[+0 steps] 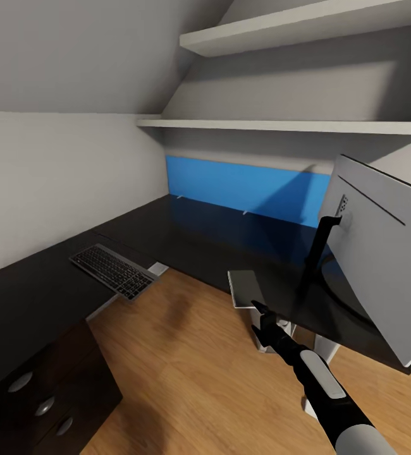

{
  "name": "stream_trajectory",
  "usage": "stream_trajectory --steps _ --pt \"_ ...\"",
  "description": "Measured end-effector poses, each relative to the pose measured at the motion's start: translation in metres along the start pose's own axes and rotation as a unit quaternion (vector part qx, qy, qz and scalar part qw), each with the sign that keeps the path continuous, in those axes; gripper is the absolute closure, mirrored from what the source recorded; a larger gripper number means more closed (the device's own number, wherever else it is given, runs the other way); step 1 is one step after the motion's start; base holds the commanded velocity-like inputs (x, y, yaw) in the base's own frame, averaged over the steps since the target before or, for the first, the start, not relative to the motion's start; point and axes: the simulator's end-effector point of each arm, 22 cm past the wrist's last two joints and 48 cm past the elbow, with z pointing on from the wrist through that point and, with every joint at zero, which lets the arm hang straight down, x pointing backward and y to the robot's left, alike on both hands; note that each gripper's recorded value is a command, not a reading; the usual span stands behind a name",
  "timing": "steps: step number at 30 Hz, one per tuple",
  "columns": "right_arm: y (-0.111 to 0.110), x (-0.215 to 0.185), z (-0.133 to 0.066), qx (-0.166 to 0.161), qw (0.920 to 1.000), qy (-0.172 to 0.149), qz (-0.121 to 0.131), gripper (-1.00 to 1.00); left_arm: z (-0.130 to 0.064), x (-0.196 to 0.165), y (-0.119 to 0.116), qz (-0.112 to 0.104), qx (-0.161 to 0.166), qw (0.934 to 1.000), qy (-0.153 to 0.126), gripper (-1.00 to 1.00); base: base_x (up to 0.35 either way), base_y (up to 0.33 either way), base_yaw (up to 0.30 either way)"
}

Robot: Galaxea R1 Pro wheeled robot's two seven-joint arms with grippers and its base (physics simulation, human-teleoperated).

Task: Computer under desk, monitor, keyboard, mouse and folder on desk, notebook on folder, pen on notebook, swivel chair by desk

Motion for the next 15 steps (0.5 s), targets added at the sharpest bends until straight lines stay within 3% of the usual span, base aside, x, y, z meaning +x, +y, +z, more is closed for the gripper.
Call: stream_trajectory --steps 15 --pt "0.0009 0.0003 0.0000 -0.001 1.0000 0.001 -0.005 -1.00 -0.0001 0.0002 -0.0008 0.000 0.000 1.0000 0.000 -1.00 0.000 0.000 0.000"
